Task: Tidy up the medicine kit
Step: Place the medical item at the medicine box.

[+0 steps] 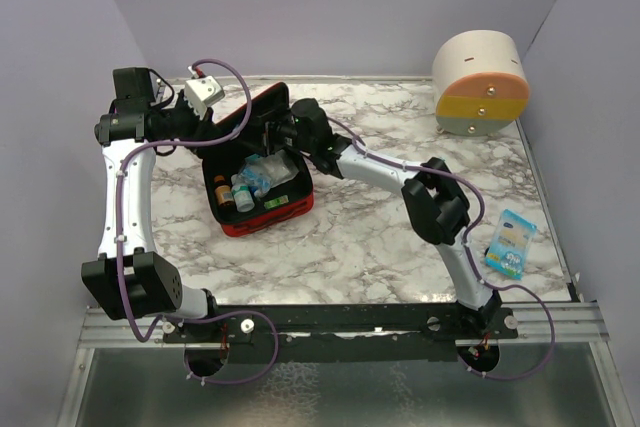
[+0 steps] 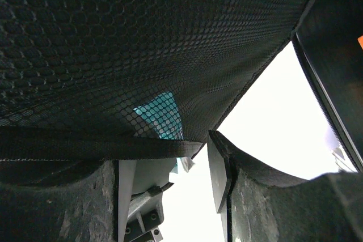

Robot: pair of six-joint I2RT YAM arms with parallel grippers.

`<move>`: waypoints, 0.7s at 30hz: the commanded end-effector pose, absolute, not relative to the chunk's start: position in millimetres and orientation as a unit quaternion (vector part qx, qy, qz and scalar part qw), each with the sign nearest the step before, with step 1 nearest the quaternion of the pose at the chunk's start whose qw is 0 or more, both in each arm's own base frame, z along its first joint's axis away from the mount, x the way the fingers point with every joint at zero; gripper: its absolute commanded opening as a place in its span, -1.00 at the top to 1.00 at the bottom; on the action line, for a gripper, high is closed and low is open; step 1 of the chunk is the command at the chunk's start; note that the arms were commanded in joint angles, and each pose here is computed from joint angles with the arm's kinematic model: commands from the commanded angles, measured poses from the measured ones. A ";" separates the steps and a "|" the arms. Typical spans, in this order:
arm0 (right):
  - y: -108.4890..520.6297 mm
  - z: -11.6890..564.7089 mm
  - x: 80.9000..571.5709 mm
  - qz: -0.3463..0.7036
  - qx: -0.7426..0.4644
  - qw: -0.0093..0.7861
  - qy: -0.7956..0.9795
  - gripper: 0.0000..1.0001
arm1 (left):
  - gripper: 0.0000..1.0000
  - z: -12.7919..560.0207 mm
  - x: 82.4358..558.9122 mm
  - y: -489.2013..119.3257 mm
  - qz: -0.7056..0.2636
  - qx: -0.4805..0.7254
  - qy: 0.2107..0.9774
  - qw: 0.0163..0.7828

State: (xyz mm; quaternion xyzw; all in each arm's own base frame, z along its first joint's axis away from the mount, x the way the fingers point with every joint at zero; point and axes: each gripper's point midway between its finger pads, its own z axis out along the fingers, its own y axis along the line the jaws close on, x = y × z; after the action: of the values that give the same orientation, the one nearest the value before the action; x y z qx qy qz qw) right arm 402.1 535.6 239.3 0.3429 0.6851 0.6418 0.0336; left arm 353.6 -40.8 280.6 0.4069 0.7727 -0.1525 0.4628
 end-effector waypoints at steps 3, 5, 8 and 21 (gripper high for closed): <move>516.5 322.4 401.8 0.714 0.347 0.060 0.606 -0.01 | 1.00 238.2 323.2 -40.6 -0.191 0.385 0.819 0.380; 515.8 327.6 402.5 0.721 0.347 0.060 0.597 0.04 | 1.00 237.8 323.0 -40.3 -0.191 0.385 0.819 0.380; 515.7 335.2 401.8 0.730 0.341 0.060 0.589 0.33 | 1.00 238.3 323.2 -39.8 -0.187 0.388 0.819 0.380; 514.8 331.4 395.9 0.729 0.337 0.054 0.594 0.25 | 1.00 237.2 321.4 -39.3 -0.185 0.389 0.819 0.378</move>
State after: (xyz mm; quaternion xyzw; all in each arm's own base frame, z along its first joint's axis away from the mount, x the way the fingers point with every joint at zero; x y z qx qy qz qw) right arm 402.4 527.7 255.2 0.3622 0.6503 0.6669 0.0337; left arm 347.8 -42.4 277.7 0.4100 0.7731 -0.1571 0.4577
